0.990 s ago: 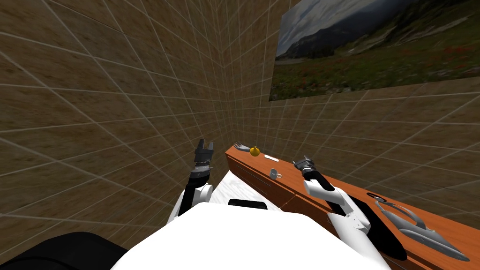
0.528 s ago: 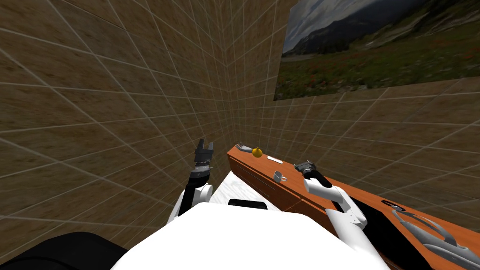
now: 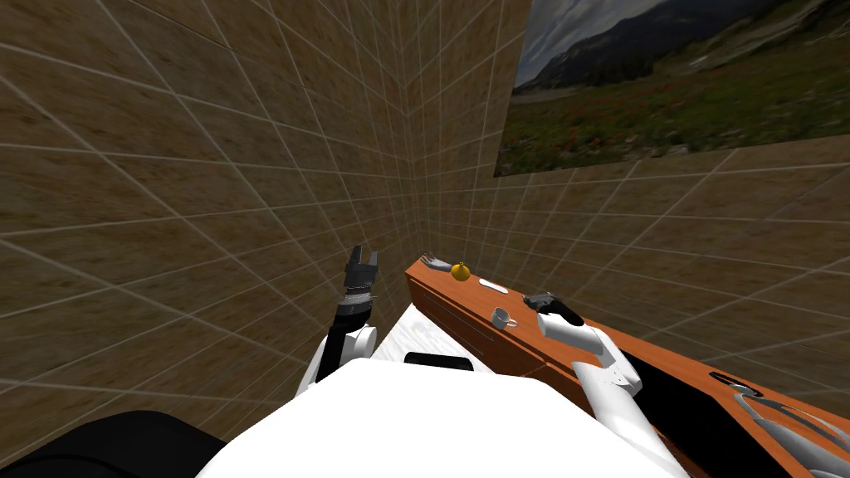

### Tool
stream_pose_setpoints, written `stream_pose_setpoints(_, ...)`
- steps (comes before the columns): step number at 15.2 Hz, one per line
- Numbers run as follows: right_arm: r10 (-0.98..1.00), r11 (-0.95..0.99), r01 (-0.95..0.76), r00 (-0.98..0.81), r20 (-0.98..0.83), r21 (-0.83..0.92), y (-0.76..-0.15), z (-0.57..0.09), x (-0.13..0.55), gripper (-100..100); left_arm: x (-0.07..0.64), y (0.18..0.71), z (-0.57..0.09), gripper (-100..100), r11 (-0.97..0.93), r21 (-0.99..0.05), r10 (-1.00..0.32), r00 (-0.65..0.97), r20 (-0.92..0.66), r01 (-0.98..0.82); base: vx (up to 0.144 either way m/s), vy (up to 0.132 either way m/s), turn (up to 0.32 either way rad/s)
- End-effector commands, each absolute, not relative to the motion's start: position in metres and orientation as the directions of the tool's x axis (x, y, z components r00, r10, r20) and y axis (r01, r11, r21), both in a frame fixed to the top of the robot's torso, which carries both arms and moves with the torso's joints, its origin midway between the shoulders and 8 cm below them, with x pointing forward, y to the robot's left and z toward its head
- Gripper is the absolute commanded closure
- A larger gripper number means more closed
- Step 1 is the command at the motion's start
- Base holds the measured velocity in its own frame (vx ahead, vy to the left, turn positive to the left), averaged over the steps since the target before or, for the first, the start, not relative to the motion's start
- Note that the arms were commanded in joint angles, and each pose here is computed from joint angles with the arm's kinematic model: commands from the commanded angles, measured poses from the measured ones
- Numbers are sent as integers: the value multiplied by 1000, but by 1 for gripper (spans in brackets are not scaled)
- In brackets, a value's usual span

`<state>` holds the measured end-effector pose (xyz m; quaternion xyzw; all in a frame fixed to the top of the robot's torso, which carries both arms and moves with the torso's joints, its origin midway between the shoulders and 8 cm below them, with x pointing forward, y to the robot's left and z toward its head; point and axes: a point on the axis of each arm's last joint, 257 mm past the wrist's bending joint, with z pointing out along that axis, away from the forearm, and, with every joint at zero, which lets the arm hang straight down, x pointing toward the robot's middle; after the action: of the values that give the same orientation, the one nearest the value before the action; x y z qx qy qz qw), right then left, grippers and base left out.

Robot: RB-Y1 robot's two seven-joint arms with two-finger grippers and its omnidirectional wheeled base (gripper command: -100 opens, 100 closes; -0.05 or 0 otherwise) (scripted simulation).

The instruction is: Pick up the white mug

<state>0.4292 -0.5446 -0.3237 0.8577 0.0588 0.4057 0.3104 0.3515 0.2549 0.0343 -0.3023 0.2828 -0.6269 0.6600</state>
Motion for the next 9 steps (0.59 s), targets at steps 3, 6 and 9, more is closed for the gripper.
stream_pose_setpoints(3,215,-845,-209,710,671,492,-550,-348,419,-100,352,255,34,0,31,-754,-999,54,6,657,40,42,17)
stream_pose_setpoints(6,116,-865,-256,735,668,431,-553,-364,412,-100,352,255,34,0,31,-754,-999,54,6,657,47,43,50)
stream_pose_setpoints(9,67,-872,-285,736,674,398,-552,-368,408,-100,352,255,34,0,31,-754,-999,54,6,657,37,39,25)
